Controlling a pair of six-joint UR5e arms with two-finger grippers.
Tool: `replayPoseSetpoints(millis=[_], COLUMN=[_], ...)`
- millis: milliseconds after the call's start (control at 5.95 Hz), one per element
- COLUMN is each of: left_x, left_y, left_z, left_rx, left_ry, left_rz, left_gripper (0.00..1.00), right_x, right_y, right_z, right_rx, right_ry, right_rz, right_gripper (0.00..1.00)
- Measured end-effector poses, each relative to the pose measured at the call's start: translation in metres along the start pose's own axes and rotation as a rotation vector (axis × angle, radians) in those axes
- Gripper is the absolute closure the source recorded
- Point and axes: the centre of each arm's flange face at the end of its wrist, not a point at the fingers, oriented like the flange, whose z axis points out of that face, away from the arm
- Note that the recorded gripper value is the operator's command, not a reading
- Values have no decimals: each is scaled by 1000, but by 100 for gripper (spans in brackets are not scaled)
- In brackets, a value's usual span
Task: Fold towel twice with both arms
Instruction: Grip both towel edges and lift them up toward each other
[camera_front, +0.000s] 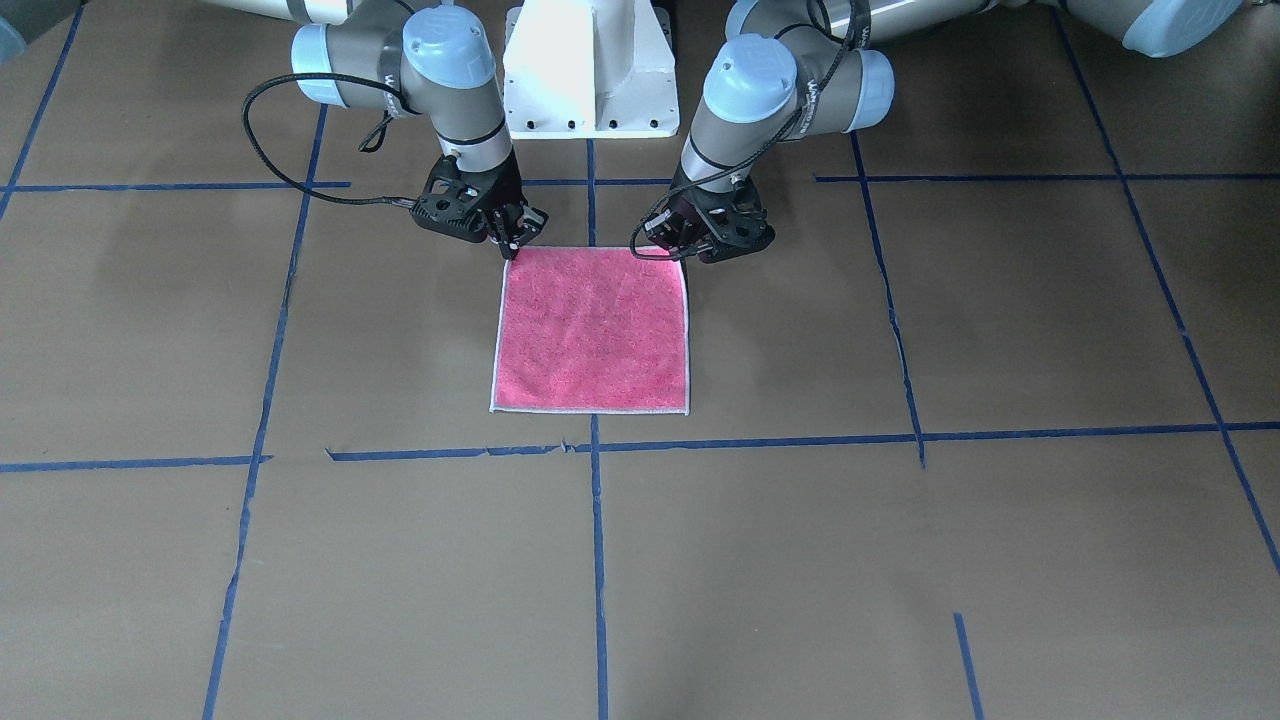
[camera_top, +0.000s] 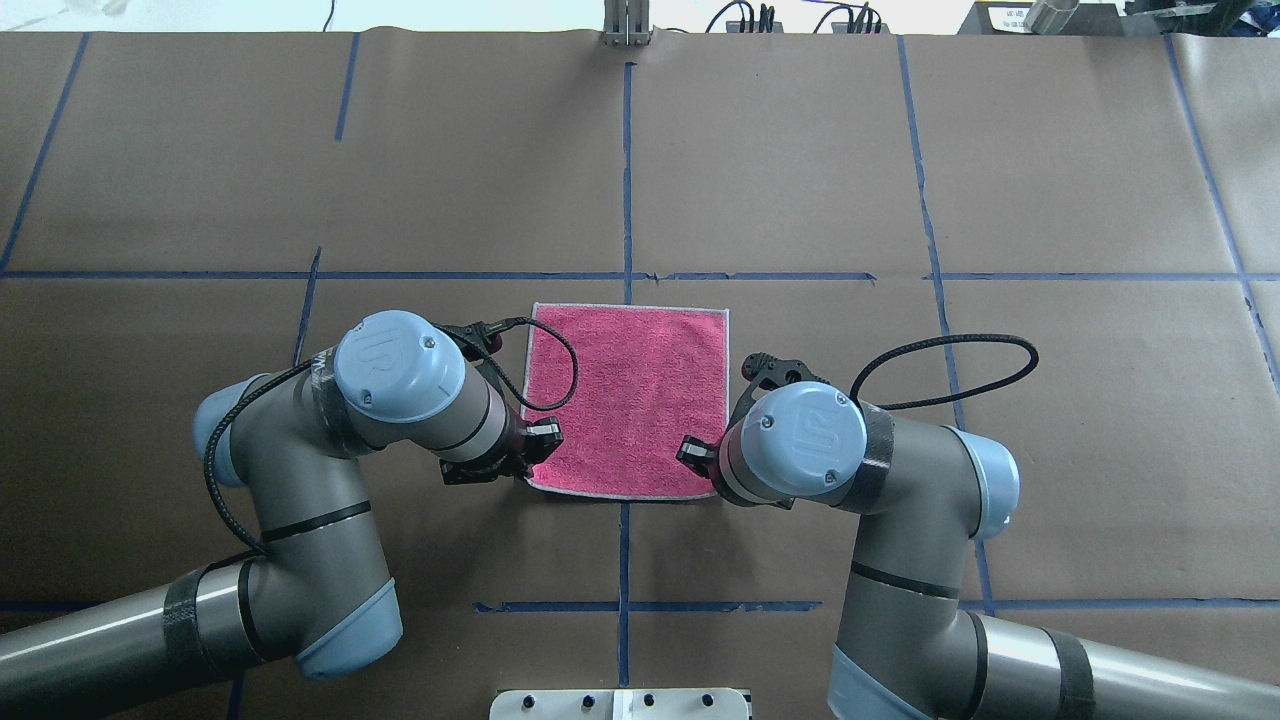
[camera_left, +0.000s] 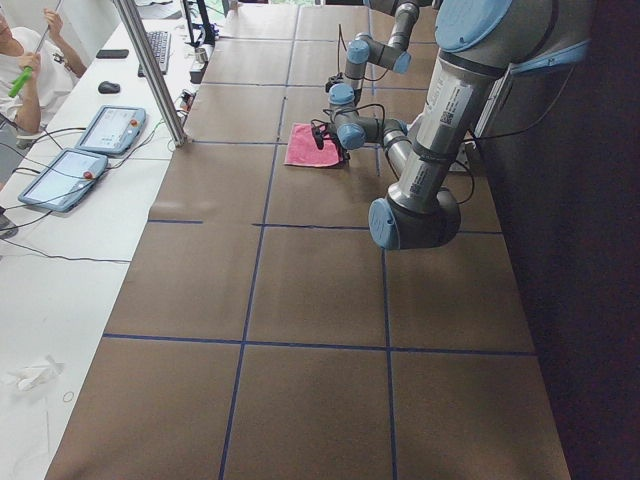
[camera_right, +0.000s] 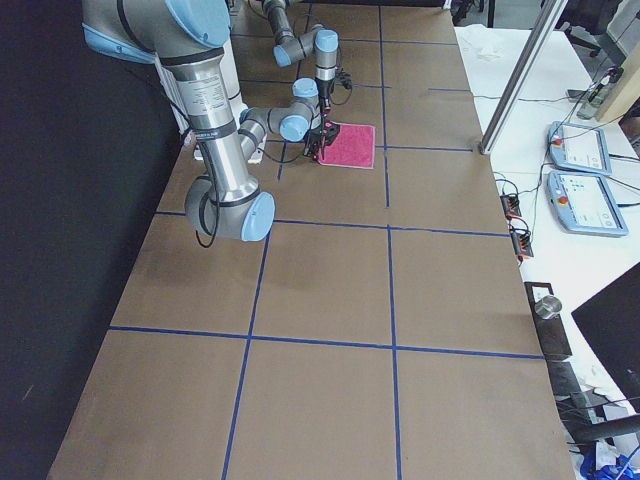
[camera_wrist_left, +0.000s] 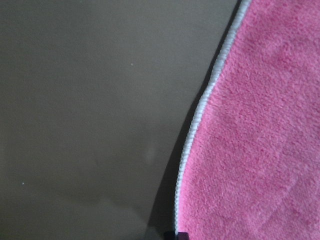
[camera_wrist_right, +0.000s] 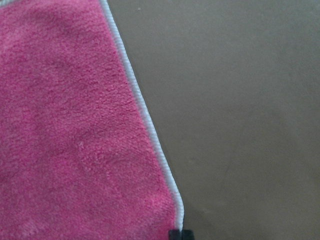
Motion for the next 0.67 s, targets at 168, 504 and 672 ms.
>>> replayPoseSetpoints(millis=[168,504,672], left_x=[4,12,16], left_y=[-9,-33,-42], left_z=[-7,-24,-31], left_rx=[12,45,58], left_ry=[13,38,49], left_rz=[-6,-24,-29], left_gripper=[99,100,100], right_x=[-2,-5,-9], right_y=[-12,-40,-53], right_z=[-5,-14,-19], right_rx=[11,39,52], right_ry=[-9,-25,-34], right_rz=[12,37,50], right_gripper=[100,100,100])
